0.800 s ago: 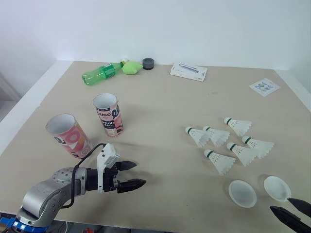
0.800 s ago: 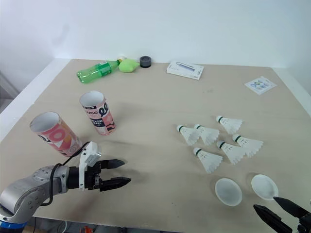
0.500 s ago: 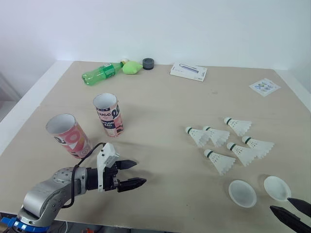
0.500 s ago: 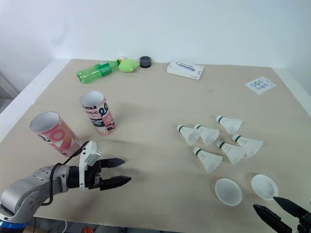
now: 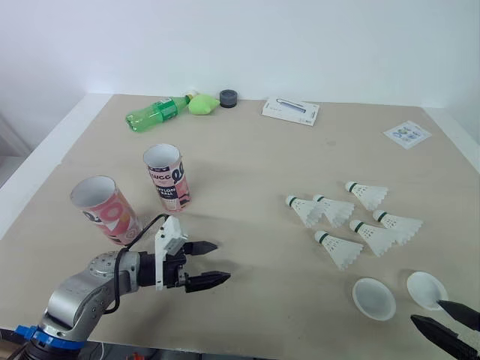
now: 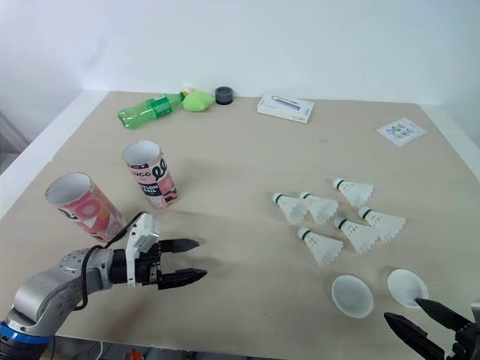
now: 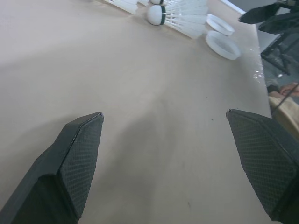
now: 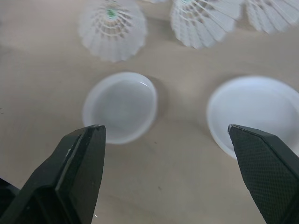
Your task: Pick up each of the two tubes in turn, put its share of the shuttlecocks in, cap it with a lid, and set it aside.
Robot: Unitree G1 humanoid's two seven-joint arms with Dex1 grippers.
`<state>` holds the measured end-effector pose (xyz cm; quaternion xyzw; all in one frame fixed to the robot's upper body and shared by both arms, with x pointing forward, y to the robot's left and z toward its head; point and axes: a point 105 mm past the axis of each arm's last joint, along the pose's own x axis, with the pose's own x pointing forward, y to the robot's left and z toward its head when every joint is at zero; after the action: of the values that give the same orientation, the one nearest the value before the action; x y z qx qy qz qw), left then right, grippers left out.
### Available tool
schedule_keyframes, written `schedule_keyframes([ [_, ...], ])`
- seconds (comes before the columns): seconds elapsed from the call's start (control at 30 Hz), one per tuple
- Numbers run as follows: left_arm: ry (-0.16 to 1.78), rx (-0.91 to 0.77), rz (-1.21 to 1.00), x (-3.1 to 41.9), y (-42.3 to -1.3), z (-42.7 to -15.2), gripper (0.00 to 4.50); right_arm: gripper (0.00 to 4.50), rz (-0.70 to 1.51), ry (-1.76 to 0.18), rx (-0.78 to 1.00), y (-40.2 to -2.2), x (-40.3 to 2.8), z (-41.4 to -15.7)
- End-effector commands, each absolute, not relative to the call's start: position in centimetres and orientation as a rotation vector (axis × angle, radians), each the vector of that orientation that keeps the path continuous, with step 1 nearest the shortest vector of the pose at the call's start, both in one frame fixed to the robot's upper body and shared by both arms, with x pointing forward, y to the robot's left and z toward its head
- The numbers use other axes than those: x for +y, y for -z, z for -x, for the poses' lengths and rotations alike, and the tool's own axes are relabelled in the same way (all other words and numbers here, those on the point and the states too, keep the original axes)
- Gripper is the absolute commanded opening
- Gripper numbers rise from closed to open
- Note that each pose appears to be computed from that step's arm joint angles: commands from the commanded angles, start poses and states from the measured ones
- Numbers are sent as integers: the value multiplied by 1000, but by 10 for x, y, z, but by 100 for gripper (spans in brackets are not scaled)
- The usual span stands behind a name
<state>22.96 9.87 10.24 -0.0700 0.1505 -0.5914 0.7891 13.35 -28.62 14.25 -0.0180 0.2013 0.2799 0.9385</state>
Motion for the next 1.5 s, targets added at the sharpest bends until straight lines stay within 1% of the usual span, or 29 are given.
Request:
schedule_keyframes([
  [0.03,1217,247,170,115,-108,-225,436,450,127,-917,329,-179,-229,-159],
  [0.13,1171,214,175,119,-109,-209,436,450,148,-1083,278,-191,-203,-179],
  [0.23,1112,161,168,125,-116,-201,436,450,148,-1188,227,-196,-181,-198],
  [0.37,920,80,140,144,-127,-189,436,450,160,-1351,223,-175,-146,-225],
  [0.43,845,79,142,152,-128,-181,436,450,176,-1380,221,-165,-135,-238],
  [0.5,728,77,157,161,-126,-169,436,450,184,-1358,175,-159,-124,-258],
  [0.57,612,69,180,172,-126,-163,436,450,214,-1322,134,-155,-114,-274],
  [0.7,429,69,240,197,-117,-159,436,450,194,-1334,106,-156,-102,-279],
  [0.87,181,51,206,247,-101,-158,436,450,216,-1364,77,-149,-85,-262],
  [0.97,101,27,181,266,-99,-165,436,450,215,-1355,74,-144,-82,-259],
  [1.07,89,16,149,273,-98,-178,436,450,207,-1359,70,-144,-78,-256],
  [1.2,125,5,135,268,-101,-195,436,450,212,-1362,77,-141,-79,-251],
  [1.37,198,24,92,263,-97,-208,436,450,192,-1376,75,-143,-78,-243],
  [1.5,217,4,54,267,-104,-220,436,450,180,-1367,67,-147,-80,-242],
])
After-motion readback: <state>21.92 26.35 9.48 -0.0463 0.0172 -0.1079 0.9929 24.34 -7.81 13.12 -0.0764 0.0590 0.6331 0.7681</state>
